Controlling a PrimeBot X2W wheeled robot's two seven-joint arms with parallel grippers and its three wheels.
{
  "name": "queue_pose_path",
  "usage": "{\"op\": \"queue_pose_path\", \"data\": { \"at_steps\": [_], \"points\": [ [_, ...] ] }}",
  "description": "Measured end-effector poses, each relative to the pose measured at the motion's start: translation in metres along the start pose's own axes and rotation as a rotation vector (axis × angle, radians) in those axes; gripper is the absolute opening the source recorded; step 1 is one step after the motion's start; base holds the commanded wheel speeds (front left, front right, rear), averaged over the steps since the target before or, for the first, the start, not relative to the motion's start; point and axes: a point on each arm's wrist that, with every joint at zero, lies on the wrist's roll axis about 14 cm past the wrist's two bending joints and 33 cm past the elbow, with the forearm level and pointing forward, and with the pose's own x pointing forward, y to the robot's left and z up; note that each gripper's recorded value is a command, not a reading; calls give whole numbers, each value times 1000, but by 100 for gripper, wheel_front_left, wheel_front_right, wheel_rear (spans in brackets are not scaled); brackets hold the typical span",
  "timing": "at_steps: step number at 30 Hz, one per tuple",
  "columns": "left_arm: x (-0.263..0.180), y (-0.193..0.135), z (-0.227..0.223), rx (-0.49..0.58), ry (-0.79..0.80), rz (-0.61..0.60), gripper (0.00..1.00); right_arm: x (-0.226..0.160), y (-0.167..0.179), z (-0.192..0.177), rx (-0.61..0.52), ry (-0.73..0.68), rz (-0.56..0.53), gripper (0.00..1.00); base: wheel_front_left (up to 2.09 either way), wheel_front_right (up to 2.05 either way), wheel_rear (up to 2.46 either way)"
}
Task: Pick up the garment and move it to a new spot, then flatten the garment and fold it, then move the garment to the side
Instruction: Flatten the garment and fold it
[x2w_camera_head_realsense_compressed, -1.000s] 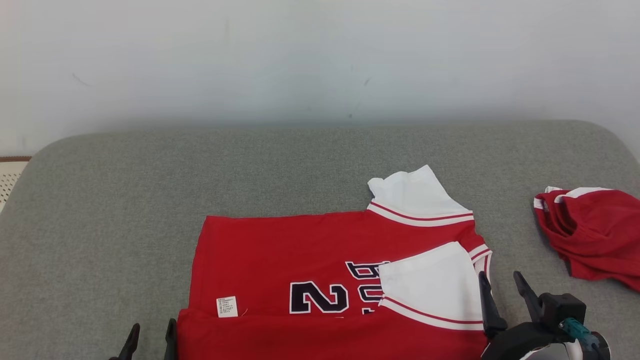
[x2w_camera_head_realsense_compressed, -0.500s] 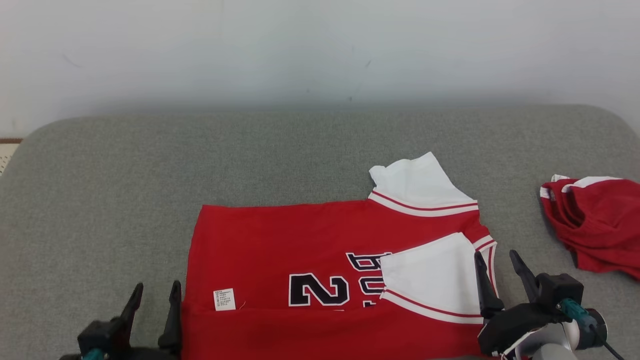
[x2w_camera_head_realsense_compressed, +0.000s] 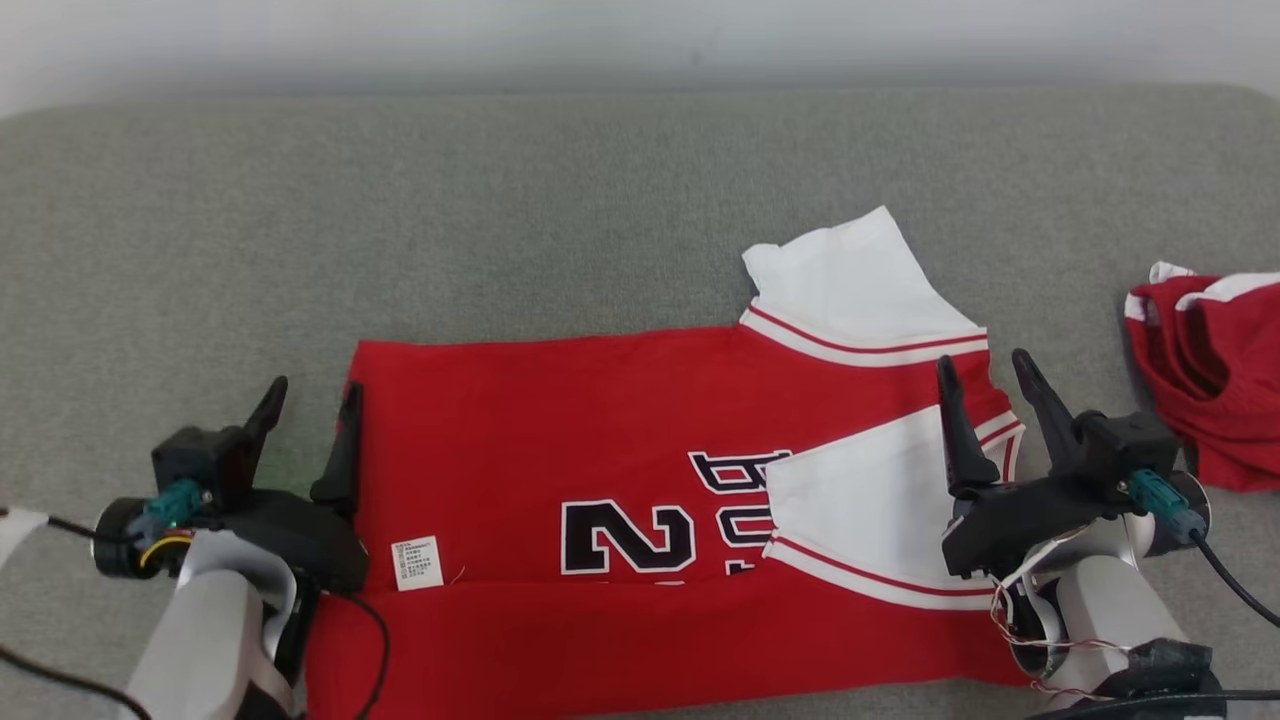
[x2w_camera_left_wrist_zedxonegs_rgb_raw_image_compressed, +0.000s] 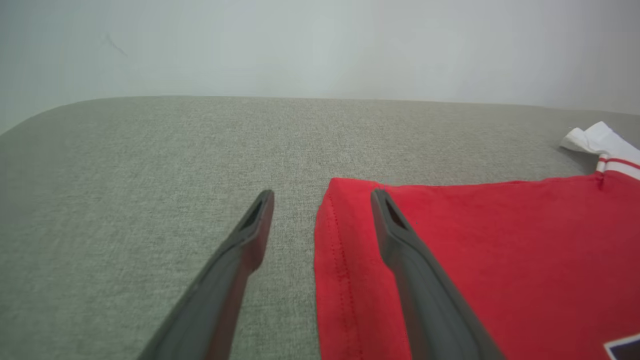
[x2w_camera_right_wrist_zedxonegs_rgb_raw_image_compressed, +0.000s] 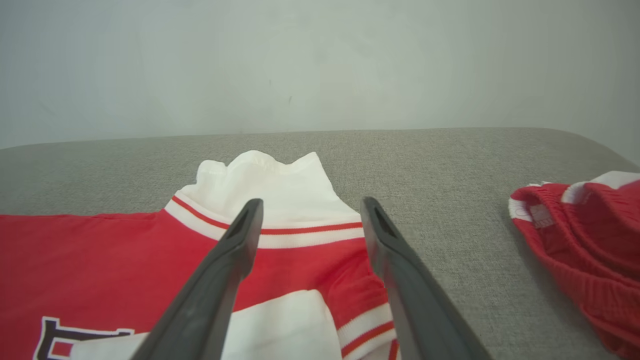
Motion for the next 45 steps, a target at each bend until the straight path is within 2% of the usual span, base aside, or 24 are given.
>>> {"op": "queue_pose_path", "data": {
  "at_steps": [9, 20, 21, 23, 24, 25, 26, 36, 45],
  "points": [
    [40, -1, -45, 12, 146, -31, 100, 7, -15, -12, 5, 20, -29, 100, 0, 0, 0],
    [62, -14, -61, 16, 184, -75, 100, 7, -31, -21, -1, 39, -65, 100, 0, 0, 0],
    [62, -16, -61, 17, 183, -79, 95, 8, -31, -21, -2, 38, -66, 100, 0, 0, 0],
    [62, -19, -61, 21, 186, -89, 50, 9, -31, -19, -1, 33, -65, 100, 0, 0, 0],
    [61, -23, -61, 21, 187, -101, 21, 10, -30, -18, -1, 28, -64, 100, 0, 0, 0],
    [60, -27, -60, 18, 187, -110, 21, 10, -30, -17, -1, 25, -62, 100, 0, 0, 0],
    [60, -31, -60, 18, 187, -118, 0, 11, -30, -16, -2, 23, -62, 100, 0, 0, 0],
    [54, -30, -47, 8, 142, -122, 0, 35, -31, -5, -36, 3, -24, 100, 0, 0, 0],
    [48, -20, -25, 18, 53, -97, 0, 76, -45, -20, -105, 112, 11, 100, 0, 0, 0]
  ]
}}
